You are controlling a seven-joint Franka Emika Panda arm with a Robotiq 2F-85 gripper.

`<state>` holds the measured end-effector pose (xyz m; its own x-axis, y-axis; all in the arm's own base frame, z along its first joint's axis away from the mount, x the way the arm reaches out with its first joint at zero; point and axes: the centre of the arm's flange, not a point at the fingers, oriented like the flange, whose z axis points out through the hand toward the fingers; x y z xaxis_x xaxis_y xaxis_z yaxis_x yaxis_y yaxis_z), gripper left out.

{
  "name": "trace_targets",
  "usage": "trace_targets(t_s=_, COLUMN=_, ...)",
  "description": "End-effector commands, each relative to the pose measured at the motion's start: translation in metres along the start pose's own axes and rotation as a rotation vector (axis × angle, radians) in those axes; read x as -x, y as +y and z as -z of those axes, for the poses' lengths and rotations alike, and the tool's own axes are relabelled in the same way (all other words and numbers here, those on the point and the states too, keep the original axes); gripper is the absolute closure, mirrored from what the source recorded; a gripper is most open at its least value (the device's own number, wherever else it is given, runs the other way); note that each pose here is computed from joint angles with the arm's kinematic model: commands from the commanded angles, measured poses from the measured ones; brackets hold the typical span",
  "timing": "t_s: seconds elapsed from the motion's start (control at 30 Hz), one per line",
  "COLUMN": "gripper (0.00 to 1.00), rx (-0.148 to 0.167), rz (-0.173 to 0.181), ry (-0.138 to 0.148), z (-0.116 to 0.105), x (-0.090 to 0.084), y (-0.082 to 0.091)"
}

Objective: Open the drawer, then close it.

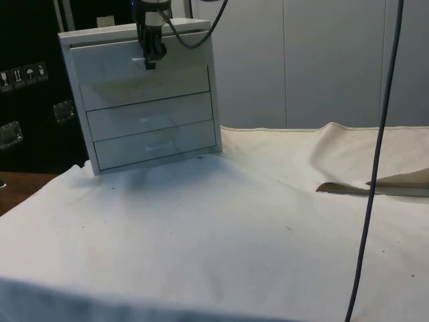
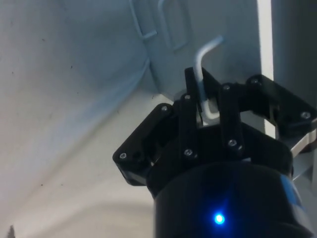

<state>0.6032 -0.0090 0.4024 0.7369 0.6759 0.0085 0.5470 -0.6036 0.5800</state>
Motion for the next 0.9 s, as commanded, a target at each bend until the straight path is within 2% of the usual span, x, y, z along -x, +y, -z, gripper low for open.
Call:
trace_targets(t_s=0.0, gripper=1.0, rx=0.005, rz=0.013, ry=0.007, z=0.008, x=-0.009, y=-0.011)
trace_targets(t_s=0.27, gripper=1.0, rx=0.013, rz=0.014, ry=0.003, z=0.018, x=-0.01, y=-0.026)
trace_targets(t_s=0.3, gripper=1.0, rx=0.005, rz=0.008, ry=-0.006, z=0.012, x=-0.003, y=-0.02)
trace_targets(t_s=0.33, gripper=1.0, rx=0.014, rz=0.014, ry=0.002, z=0.019, x=-0.01, y=-0.028)
trace_targets(t_s=0.57, gripper=1.0, rx=0.022, rz=-0.004, ry=0.008, z=0.026, x=-0.007, y=-0.04)
trace_targets(t_s=0.6, gripper=1.0, rx=0.016, rz=-0.009, ry=0.001, z=0.023, x=-0.004, y=-0.04)
trace_targets(t_s=0.63, gripper=1.0, rx=0.024, rz=-0.008, ry=0.011, z=0.028, x=-0.006, y=-0.045)
trace_targets(t_s=0.83, gripper=1.0, rx=0.031, rz=-0.023, ry=0.023, z=0.037, x=-0.004, y=-0.061)
trace_targets(t_s=0.87, gripper=1.0, rx=0.022, rz=-0.025, ry=0.016, z=0.034, x=-0.002, y=-0.061)
